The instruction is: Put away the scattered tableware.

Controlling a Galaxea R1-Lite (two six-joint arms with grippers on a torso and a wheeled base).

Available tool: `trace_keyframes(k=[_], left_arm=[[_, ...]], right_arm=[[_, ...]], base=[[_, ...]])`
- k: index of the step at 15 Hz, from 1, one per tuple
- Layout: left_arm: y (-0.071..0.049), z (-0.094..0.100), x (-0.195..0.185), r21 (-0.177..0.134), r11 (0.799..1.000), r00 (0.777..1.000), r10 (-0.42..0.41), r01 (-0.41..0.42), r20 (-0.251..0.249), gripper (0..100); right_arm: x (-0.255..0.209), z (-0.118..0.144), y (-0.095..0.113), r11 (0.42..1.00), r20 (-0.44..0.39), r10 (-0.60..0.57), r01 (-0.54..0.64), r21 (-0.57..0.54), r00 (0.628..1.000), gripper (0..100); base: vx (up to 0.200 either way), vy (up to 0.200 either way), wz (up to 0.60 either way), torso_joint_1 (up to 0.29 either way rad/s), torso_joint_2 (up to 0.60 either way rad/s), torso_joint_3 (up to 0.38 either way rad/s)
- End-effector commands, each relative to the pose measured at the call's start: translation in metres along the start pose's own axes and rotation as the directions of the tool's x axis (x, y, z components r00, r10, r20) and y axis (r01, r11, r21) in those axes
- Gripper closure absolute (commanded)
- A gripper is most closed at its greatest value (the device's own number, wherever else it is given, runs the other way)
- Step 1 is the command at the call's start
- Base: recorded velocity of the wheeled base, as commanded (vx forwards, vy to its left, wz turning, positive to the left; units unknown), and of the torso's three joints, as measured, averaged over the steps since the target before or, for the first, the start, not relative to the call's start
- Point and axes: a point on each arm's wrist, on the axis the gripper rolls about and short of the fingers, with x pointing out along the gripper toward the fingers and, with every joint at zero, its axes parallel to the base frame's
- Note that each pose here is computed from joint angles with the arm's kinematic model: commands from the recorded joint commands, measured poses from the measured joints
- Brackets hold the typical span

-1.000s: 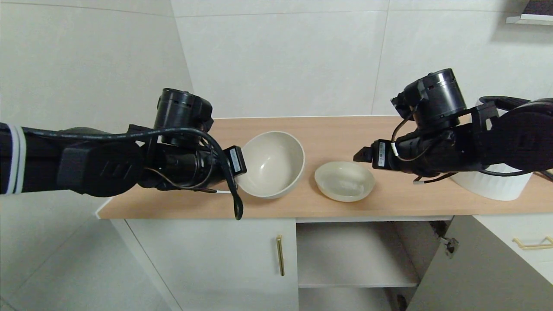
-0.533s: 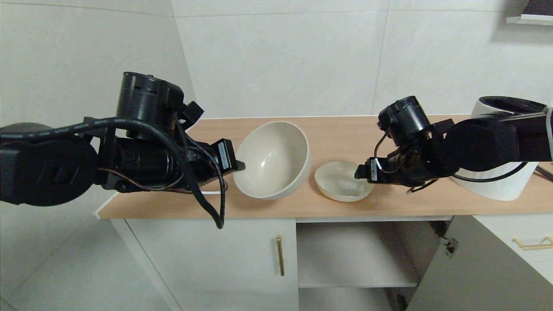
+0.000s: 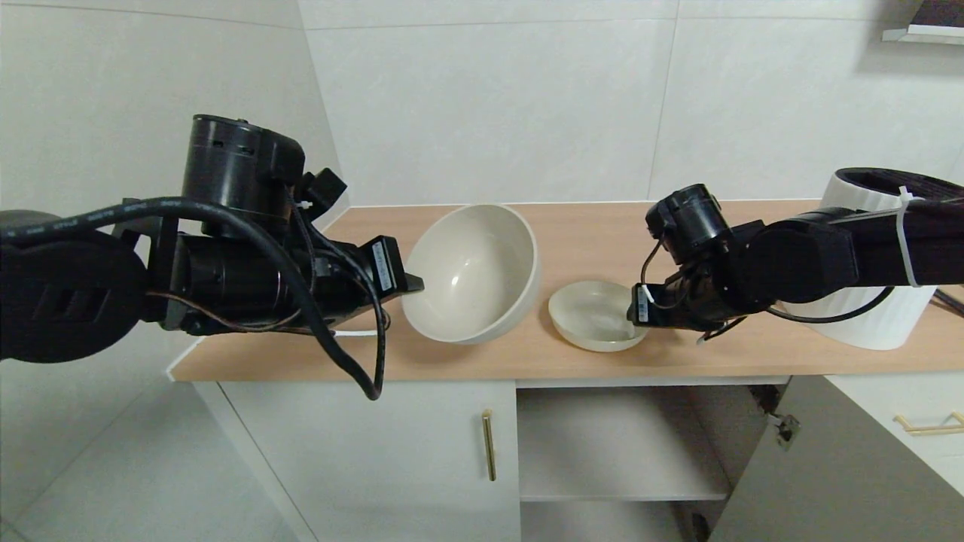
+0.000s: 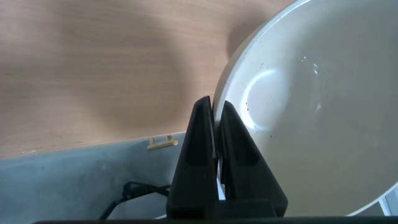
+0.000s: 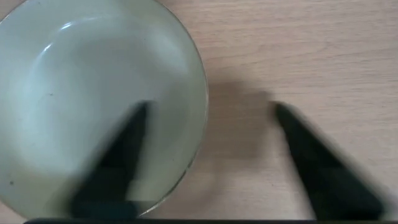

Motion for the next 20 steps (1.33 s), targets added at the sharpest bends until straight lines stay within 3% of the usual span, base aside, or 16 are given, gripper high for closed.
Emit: trace_keyframes(k=[1, 6, 9, 11, 12, 14, 16, 20], left_arm=[[-0.001, 0.001, -0.004, 0.0, 1.0, 1.0, -0.005, 0.005, 0.009, 100], [-0.001, -0.003, -0.018, 0.003, 1.0, 1.0, -0.023, 0.023, 0.011, 100], [0.004, -0.014, -0.038, 0.011, 0.999, 0.999, -0.045, 0.046, -0.005, 100], [0.006, -0.019, -0.046, 0.044, 0.998, 0.999, -0.046, 0.046, -0.007, 100], [0.007, -0.025, -0.054, 0.08, 0.995, 0.998, -0.061, 0.062, -0.02, 100], [0.005, -0.041, -0.062, 0.122, 0.987, 0.992, -0.102, 0.109, -0.069, 100], [0.011, -0.054, -0.062, 0.136, 0.985, 0.99, -0.089, 0.105, -0.113, 100], [0.012, -0.058, -0.056, 0.137, 0.986, 0.987, -0.082, 0.1, -0.136, 100]], right_arm=[[0.002, 0.0, 0.001, 1.0, -0.001, 0.001, -0.001, 0.0, 1.0, 100], [-0.039, 0.015, -0.011, 0.982, 0.015, 0.161, -0.162, 0.094, 0.987, 100], [-0.096, 0.021, -0.037, 0.951, -0.013, 0.265, -0.259, 0.168, 0.964, 100], [-0.118, 0.019, -0.052, 0.933, -0.017, 0.32, -0.312, 0.182, 0.947, 100], [-0.132, 0.006, -0.061, 0.923, -0.044, 0.353, -0.34, 0.183, 0.935, 100], [-0.133, -0.012, -0.068, 0.925, -0.075, 0.362, -0.347, 0.156, 0.929, 100], [-0.135, -0.024, -0.073, 0.931, -0.092, 0.355, -0.343, 0.125, 0.93, 100], [-0.132, -0.033, -0.075, 0.939, -0.115, 0.339, -0.328, 0.104, 0.934, 100]], base=[[0.0, 0.0, 0.0, 0.0, 0.0, 0.0], [0.0, 0.0, 0.0, 0.0, 0.0, 0.0], [0.0, 0.0, 0.0, 0.0, 0.0, 0.0], [0.0, 0.0, 0.0, 0.0, 0.0, 0.0], [0.0, 0.0, 0.0, 0.0, 0.0, 0.0], [0.0, 0.0, 0.0, 0.0, 0.0, 0.0], [0.0, 0.0, 0.0, 0.0, 0.0, 0.0], [-0.05, 0.0, 0.0, 0.001, 0.0, -0.001]])
